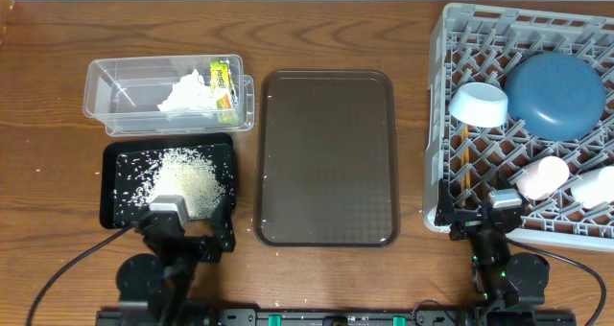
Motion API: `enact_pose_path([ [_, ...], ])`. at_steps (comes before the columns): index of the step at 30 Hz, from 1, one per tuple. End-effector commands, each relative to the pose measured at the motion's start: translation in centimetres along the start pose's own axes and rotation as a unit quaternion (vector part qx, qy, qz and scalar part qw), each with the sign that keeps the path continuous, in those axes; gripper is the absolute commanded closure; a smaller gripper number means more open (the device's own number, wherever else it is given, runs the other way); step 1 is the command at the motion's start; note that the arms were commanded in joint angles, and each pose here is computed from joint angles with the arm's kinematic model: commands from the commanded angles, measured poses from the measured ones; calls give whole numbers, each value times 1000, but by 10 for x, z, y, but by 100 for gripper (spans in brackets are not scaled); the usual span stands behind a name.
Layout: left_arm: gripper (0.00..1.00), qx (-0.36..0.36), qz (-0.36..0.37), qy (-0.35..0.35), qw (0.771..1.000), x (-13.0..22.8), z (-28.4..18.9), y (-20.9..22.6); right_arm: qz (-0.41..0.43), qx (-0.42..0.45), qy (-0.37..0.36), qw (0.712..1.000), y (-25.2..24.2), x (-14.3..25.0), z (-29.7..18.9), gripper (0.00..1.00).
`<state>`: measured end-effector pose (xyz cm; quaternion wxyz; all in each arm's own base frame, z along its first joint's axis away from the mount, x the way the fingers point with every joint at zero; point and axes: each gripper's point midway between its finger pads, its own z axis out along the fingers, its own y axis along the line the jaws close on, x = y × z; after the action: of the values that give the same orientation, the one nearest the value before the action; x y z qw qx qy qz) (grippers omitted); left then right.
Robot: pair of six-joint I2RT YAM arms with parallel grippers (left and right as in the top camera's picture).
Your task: Sort waste into correct bins and load items into the dishwasher rack
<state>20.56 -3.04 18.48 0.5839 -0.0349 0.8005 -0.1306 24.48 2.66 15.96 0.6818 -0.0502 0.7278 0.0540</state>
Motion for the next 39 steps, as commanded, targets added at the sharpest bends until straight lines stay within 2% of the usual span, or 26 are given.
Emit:
enact_pose_path([
  [1,7,8,13,-46,999,-2,13,2,-5,1,-1,1000,0,0,0,1],
  [6,7,20,44,-121,991,-8,32,4,-5,1,-1,1000,0,0,0,1],
  [9,7,21,54,-143,988,-3,40,7,-5,1,-1,1000,0,0,0,1],
  [16,7,3,48,-76,996,29,47,17,-5,1,-1,1000,0,0,0,1],
  [39,7,3,48,-77,996,28,47,17,-5,1,0,1000,0,0,0,1],
])
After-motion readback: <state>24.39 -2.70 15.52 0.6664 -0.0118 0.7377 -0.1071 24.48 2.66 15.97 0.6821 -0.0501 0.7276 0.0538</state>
